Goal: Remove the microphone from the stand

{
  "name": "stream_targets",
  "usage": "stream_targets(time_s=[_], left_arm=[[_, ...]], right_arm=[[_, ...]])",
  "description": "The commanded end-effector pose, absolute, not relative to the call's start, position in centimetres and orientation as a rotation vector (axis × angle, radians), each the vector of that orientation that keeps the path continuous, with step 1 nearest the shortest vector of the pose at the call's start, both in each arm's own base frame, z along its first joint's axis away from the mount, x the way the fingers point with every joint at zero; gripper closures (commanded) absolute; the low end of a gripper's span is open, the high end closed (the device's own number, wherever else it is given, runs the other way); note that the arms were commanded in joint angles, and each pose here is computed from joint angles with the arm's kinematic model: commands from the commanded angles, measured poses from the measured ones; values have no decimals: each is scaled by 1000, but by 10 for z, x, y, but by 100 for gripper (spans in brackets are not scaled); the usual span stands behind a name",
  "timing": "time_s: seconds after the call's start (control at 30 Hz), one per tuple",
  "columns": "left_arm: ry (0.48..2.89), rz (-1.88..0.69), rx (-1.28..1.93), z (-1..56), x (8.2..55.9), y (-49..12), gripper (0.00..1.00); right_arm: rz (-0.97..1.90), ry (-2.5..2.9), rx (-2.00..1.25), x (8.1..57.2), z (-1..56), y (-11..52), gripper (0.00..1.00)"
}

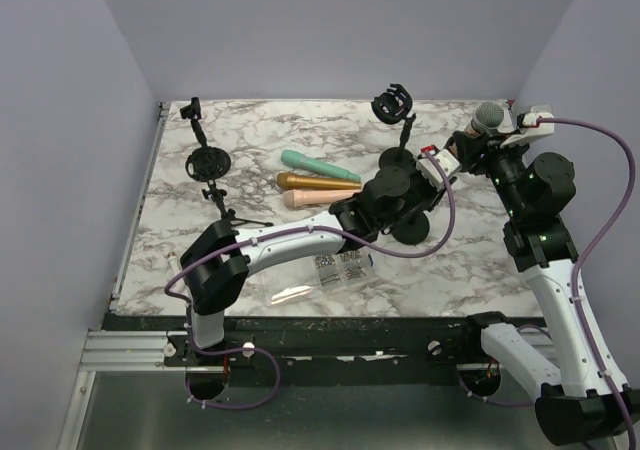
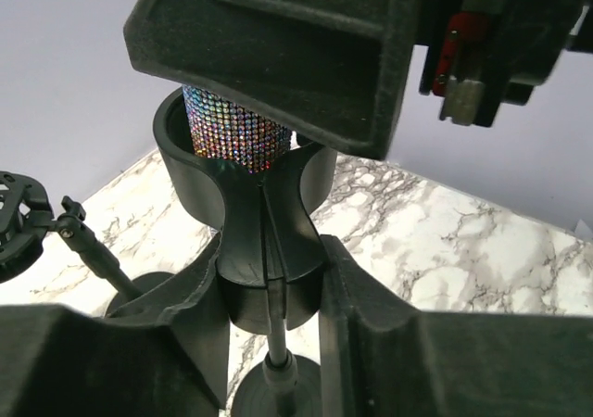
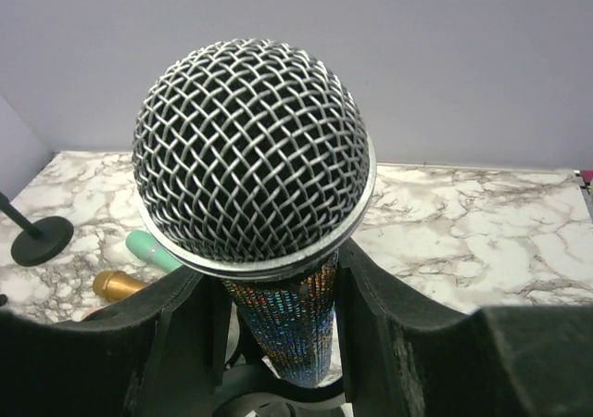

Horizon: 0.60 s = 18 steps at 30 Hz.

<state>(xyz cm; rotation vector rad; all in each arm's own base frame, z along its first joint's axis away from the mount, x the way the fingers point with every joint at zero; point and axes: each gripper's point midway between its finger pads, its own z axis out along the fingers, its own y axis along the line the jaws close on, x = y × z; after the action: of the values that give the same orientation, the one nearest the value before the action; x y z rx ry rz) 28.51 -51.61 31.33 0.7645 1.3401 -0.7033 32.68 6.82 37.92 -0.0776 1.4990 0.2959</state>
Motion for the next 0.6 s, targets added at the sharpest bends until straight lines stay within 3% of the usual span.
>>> stream_targets(time_s=[0.0, 0.3, 0.57], left_arm=[[1276, -766, 835, 332, 271, -514, 100], [1328, -920, 877, 314, 248, -510, 100], [1380, -971, 866, 302, 254, -506, 100]], right_arm=[[384, 1540, -74, 317, 369, 81, 96], [314, 1533, -16, 320, 374, 67, 96], [381, 1525, -28, 321, 395, 78, 96]])
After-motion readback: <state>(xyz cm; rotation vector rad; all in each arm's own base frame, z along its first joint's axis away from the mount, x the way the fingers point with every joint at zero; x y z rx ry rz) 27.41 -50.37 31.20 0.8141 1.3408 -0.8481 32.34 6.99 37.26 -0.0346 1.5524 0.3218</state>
